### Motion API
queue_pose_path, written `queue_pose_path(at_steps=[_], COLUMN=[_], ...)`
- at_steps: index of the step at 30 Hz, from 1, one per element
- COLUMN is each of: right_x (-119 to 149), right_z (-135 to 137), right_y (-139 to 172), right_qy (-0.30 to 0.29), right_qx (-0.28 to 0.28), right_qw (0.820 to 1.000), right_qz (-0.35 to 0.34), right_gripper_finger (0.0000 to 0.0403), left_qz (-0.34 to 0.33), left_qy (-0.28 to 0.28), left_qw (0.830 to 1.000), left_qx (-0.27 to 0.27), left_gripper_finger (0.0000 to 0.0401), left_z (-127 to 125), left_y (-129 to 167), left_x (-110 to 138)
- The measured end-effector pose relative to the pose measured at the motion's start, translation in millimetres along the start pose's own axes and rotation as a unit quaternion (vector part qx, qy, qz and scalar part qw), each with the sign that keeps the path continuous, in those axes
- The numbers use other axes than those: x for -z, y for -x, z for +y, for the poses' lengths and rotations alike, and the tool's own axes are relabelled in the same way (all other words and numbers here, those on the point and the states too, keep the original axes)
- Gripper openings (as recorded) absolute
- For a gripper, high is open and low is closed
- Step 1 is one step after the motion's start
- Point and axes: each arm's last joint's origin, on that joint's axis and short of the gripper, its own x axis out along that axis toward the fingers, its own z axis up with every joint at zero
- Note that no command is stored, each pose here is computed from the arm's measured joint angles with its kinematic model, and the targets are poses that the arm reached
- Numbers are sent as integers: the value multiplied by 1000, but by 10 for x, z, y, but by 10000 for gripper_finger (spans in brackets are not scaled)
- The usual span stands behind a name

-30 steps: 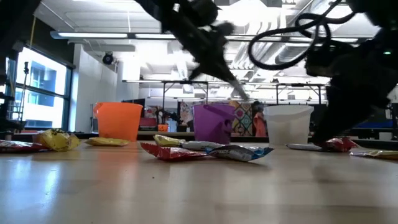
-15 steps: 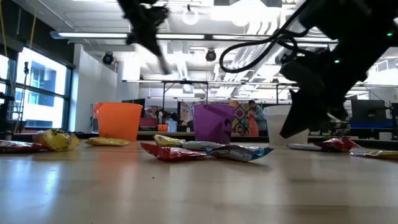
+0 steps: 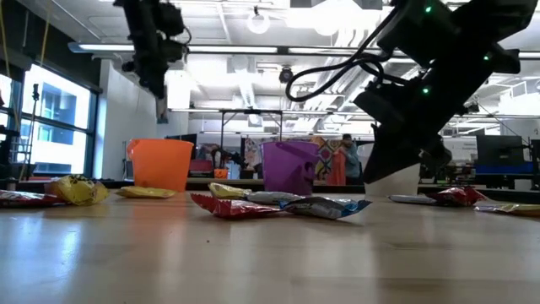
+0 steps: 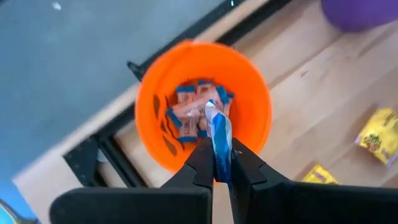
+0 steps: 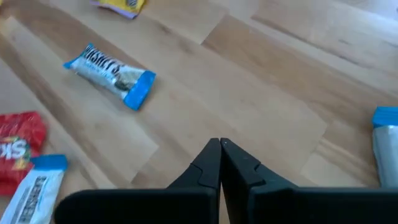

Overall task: Sort candy
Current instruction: Put the white chocolate bar into the orange bucket

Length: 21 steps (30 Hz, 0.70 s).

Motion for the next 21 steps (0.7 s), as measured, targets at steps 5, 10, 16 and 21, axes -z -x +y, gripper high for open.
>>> queue_pose_path(at_steps=[5, 10, 16, 21], right_x=[-46, -90, -144, -202], right_z=[-32, -62, -94, -135], right_y=[-28, -57, -100, -135], right_qy=[-9, 5, 63, 107], right_qx=[7, 8, -21, -31], right_qw=[1000, 1000, 997, 992], right_qz=[-3, 3, 43, 52], right_gripper_finger=[0, 0, 0, 0], left_qz=[37, 27, 91, 94], left_qy=[11, 30, 47, 43], left_qw=[999, 999, 995, 995], left_qx=[25, 20, 4, -14], left_gripper_finger=[1, 2, 5, 37], left_z=[29, 47, 85, 52], left_y=[-371, -723, -1103, -1164], left_x=[97, 80, 82, 58])
